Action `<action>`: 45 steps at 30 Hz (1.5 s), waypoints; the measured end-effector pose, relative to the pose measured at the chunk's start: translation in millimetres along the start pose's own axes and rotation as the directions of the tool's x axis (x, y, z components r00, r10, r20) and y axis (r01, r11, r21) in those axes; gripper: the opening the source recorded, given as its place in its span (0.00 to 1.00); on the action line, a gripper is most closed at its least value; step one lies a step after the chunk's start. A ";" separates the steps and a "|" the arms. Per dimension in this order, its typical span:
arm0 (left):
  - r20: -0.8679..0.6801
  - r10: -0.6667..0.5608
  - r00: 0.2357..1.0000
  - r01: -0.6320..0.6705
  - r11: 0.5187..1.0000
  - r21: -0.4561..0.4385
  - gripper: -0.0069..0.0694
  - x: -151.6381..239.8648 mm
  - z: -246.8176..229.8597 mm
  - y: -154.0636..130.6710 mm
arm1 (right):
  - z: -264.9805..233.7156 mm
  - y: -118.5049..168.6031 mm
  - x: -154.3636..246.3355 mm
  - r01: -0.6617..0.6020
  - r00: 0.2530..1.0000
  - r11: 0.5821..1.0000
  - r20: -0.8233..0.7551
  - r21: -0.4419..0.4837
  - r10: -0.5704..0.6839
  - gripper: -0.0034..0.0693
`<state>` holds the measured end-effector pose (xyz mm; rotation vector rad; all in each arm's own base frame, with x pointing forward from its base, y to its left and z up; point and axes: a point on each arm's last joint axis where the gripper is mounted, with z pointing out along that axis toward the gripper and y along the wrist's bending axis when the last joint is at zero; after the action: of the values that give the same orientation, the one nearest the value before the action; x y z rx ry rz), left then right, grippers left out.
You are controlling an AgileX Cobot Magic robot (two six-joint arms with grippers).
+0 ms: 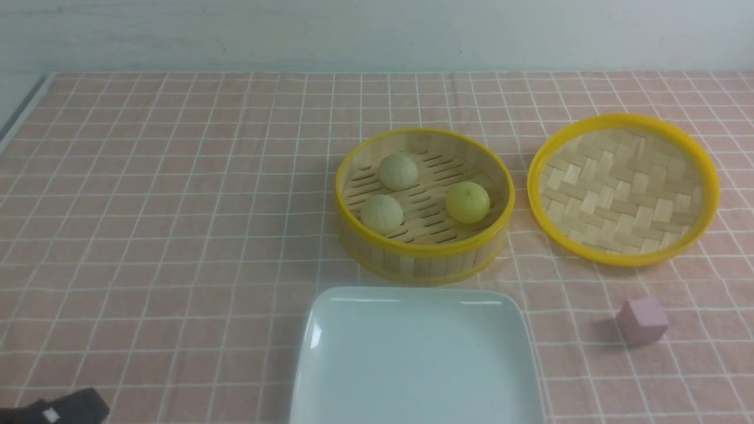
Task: Put the steamed buns into the plate on the pink tablecloth.
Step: 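Reach toward a bun in the bamboo steamer with the right gripper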
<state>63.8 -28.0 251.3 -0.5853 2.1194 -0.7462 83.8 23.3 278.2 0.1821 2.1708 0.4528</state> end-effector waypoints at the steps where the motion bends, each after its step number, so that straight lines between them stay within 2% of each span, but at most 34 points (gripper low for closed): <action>1: -0.072 0.027 0.997 -0.030 0.999 -0.046 0.09 -3.9 5.0 -2.6 | 11.2 -2.4 -5.4 0.013 0.993 0.999 -0.115 0.047 -0.007 0.03; 3: -0.156 0.047 0.987 -0.062 0.994 -0.095 0.09 -8.6 13.3 -4.2 | 27.6 -5.4 -10.6 0.012 0.961 0.995 -0.276 0.097 0.015 0.03; 5: -0.273 0.075 0.959 -0.117 0.983 -0.142 0.09 -15.3 27.2 -5.9 | 58.1 -8.2 -16.1 -0.020 0.881 0.992 -0.467 0.124 0.076 0.03; 8: -0.356 0.091 0.930 -0.159 0.973 -0.168 0.09 -20.2 40.2 -5.5 | 90.3 -0.2 -22.6 -0.054 0.811 0.998 -0.582 0.031 0.062 0.04; 12: -0.432 0.087 0.898 -0.187 0.962 -0.197 0.10 -22.0 55.4 -0.8 | 136.2 25.5 -35.5 -0.042 0.808 0.983 -0.584 -0.177 -0.071 0.04; 14: -0.443 0.084 0.893 -0.191 0.961 -0.202 0.10 -22.0 57.9 0.2 | 147.8 31.9 -40.6 -0.028 0.816 0.979 -0.571 -0.203 -0.095 0.04; 18: -0.459 0.086 0.884 -0.202 0.957 -0.208 0.11 -22.4 62.0 2.1 | 192.8 68.3 -73.1 0.038 0.847 0.960 -0.502 -0.276 -0.178 0.07; 22: -0.453 0.091 0.887 -0.204 0.957 -0.208 0.11 -22.9 62.1 2.0 | 215.5 87.0 -91.4 0.101 0.868 0.958 -0.447 -0.269 -0.217 0.12; 27: -0.436 0.101 0.894 -0.208 0.956 -0.206 0.13 -24.6 62.9 1.9 | 264.6 116.6 -115.4 0.258 0.881 0.945 -0.353 -0.201 -0.316 0.30; 30: -0.431 0.107 0.896 -0.214 0.955 -0.207 0.14 -25.3 63.1 2.0 | 292.7 122.9 -116.3 0.349 0.856 0.924 -0.348 -0.156 -0.382 0.41; 33: -0.430 0.108 0.896 -0.215 0.954 -0.208 0.14 -25.4 63.1 2.1 | 322.5 119.7 -113.2 0.405 0.839 0.909 -0.354 -0.101 -0.413 0.45; 37: -0.430 0.108 0.896 -0.215 0.954 -0.208 0.15 -25.4 63.1 2.1 | 349.8 109.6 -97.9 0.411 0.829 0.910 -0.392 -0.058 -0.400 0.41; 40: -0.431 0.111 0.896 -0.218 0.953 -0.209 0.16 -25.5 63.1 2.4 | 358.1 106.8 -92.6 0.391 0.837 0.919 -0.399 -0.043 -0.374 0.31; 44: -0.432 0.119 0.894 -0.230 0.949 -0.214 0.16 -25.7 62.9 3.2 | 354.6 113.4 -94.3 0.375 0.849 0.926 -0.386 -0.042 -0.361 0.09; 45: -0.432 0.122 0.894 -0.233 0.948 -0.215 0.16 -25.8 62.9 3.4 | 350.7 116.4 -95.3 0.377 0.848 0.925 -0.385 -0.046 -0.365 0.07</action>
<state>128.7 -28.9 230.7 -0.3793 2.6545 -0.5193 417.8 192.3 204.2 -0.3405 2.5261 0.2425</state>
